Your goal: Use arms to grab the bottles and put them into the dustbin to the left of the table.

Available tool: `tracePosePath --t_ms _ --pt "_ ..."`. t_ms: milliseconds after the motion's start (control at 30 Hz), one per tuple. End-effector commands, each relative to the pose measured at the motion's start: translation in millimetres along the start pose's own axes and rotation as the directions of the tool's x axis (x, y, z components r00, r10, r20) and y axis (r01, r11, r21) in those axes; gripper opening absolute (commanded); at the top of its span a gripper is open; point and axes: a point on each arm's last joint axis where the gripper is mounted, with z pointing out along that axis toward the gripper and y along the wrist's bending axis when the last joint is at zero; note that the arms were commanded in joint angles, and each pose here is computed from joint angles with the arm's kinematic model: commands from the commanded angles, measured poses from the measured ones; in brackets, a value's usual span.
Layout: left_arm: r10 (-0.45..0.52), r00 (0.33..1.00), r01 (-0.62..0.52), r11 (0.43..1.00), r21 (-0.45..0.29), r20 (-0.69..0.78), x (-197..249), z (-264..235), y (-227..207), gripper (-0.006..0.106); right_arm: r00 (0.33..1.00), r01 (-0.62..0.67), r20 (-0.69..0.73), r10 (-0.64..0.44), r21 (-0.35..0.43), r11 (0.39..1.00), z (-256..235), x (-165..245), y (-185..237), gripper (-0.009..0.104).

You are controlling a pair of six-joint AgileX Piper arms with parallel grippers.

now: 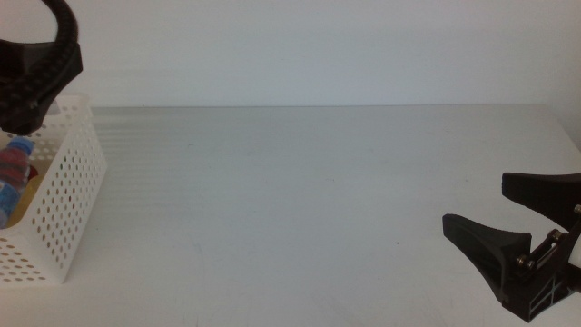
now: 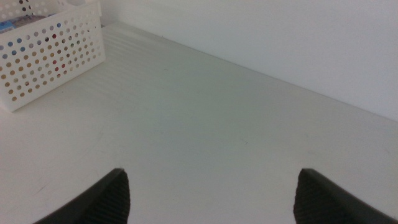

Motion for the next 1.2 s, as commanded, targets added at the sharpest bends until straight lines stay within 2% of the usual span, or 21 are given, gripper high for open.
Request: tracePosePath --t_ms 0,300,400,533,633,733,867,1000,1167 --pt "-0.014 0.994 0.015 1.0 -0.009 0.109 -16 -6 1 0.09 0.994 0.025 0.103 -0.024 -0.004 1.0 -5 -14 0 0.079" --pt "-0.013 0.996 0.014 1.0 -0.009 0.088 -10 -2 1 0.09 0.993 0.032 0.113 -0.032 -0.002 0.999 -10 -11 0 0.079" --pt "-0.009 0.997 0.01 1.0 -0.015 0.078 1 -1 0 0.09 0.991 -0.03 0.129 0.026 0.03 0.999 -17 -13 -6 0.079" --pt "-0.01 0.992 0.014 0.999 -0.031 0.125 19 -3 0 0.09 0.969 -0.147 0.221 0.109 0.163 0.976 -38 -18 -25 0.079" --pt "-0.01 0.987 0.017 0.999 -0.043 0.158 39 -9 -1 0.09 0.951 -0.182 0.295 0.094 0.286 0.941 -57 -20 -38 0.079" --pt "-0.011 0.987 0.02 0.998 -0.059 0.158 62 -19 -2 0.09 0.933 -0.204 0.354 0.069 0.36 0.911 -74 -19 -42 0.079" --pt "-0.017 0.99 0.038 0.989 -0.144 0.139 99 -33 3 0.09 0.925 -0.217 0.377 0.055 0.403 0.889 -85 5 -38 0.079" --pt "-0.032 0.99 0.062 0.971 -0.23 0.134 136 -45 5 0.09 0.93 -0.233 0.359 0.08 0.406 0.884 -84 46 -34 0.079" --pt "-0.027 0.989 0.063 0.968 -0.245 0.148 177 -55 -2 0.09 0.925 -0.233 0.373 0.073 0.405 0.884 -84 91 -27 0.079"
